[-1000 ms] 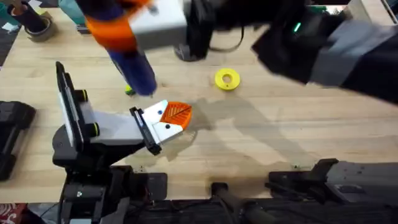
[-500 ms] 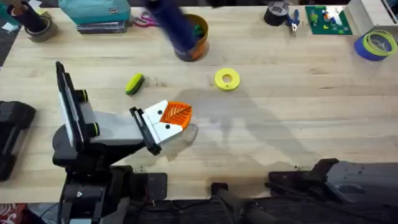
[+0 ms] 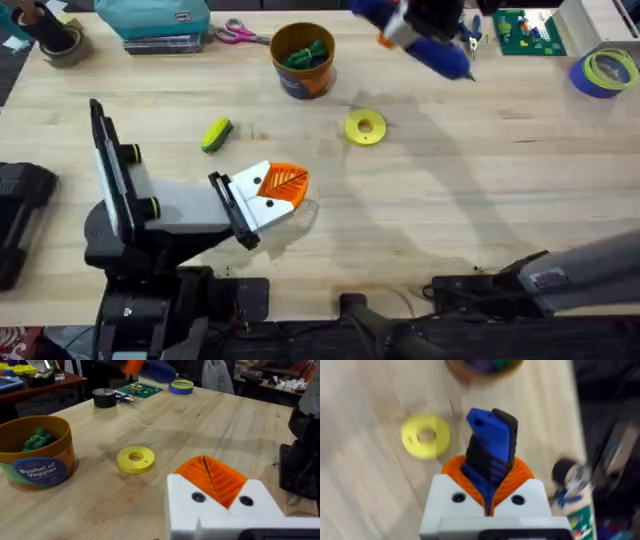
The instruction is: Pick up the gripper from the table and insert it into the empty holder that is missing its gripper. Then pick up a screw, insert it into the mounting hole, and use the screwdriver to tighten it. Finally, clean up the table by picking up the vegetable and placing it into the bucket.
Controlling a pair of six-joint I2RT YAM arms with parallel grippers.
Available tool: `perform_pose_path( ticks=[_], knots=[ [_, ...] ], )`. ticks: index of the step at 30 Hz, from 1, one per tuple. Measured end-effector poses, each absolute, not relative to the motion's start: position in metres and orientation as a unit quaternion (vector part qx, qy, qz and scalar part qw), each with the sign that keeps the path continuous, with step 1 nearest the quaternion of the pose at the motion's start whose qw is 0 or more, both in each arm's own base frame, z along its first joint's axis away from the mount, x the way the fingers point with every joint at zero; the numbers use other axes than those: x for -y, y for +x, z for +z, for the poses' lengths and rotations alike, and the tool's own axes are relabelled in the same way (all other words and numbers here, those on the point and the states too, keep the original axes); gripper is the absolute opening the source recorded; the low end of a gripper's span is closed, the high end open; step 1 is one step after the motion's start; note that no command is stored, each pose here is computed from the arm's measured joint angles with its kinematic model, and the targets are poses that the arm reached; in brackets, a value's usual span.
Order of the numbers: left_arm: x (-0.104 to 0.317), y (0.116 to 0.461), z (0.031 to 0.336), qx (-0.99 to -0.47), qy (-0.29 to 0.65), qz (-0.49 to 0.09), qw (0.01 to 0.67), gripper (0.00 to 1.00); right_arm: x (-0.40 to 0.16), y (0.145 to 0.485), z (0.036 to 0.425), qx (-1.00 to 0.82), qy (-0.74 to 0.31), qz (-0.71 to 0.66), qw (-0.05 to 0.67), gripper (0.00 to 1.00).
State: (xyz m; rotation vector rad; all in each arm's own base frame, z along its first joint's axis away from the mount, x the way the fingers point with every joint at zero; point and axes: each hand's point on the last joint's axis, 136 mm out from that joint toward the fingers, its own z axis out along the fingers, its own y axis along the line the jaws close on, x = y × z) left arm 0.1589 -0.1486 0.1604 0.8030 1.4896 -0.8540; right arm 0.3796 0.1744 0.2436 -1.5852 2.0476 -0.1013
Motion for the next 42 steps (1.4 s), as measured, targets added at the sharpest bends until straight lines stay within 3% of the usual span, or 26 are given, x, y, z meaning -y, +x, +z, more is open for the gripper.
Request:
perform_pose_path(
  ticks=[9, 16, 21, 23, 27, 28, 33, 34, 42],
  knots=[
    [0.149, 0.159, 0.16, -0.638, 0.344, -0.366, 0.584, 0.014, -0.102, 0.407, 0.148, -0.81, -0.567, -0.042, 0.143, 0.024],
    [0.149, 0.159, 0.16, -0.638, 0.344, -0.366, 0.584, 0.014, -0.049, 0.384, 0.078, -0.802, -0.591, -0.047, 0.072, 0.024],
    [0.149, 0.159, 0.16, -0.638, 0.344, -0.366, 0.584, 0.014, -0.03, 0.372, 0.048, -0.793, -0.605, -0.051, 0.052, 0.043],
    [0.149, 0.159, 0.16, -0.638, 0.344, -0.366, 0.584, 0.014, -0.028, 0.366, 0.042, -0.789, -0.611, -0.049, 0.043, 0.298],
    [0.149, 0.159, 0.16, -0.638, 0.344, -0.366, 0.584, 0.014, -0.028, 0.372, 0.042, -0.782, -0.618, -0.061, 0.052, 0.903],
    [0.149, 0.159, 0.16, -0.637, 0.346, -0.364, 0.584, 0.088, -0.028, 0.374, 0.042, -0.78, -0.62, -0.062, 0.055, 0.973],
    [0.149, 0.159, 0.16, -0.638, 0.345, -0.365, 0.584, 0.874, -0.042, 0.374, 0.051, -0.794, -0.601, -0.033, 0.088, 0.994],
    [0.149, 0.159, 0.16, -0.638, 0.344, -0.366, 0.584, 0.954, -0.045, 0.375, 0.058, -0.797, -0.594, -0.029, 0.101, 0.995],
    [0.148, 0.161, 0.162, -0.637, 0.343, -0.361, 0.588, 0.986, -0.071, 0.379, 0.144, -0.818, -0.524, -0.006, 0.236, 0.995]
  ],
)
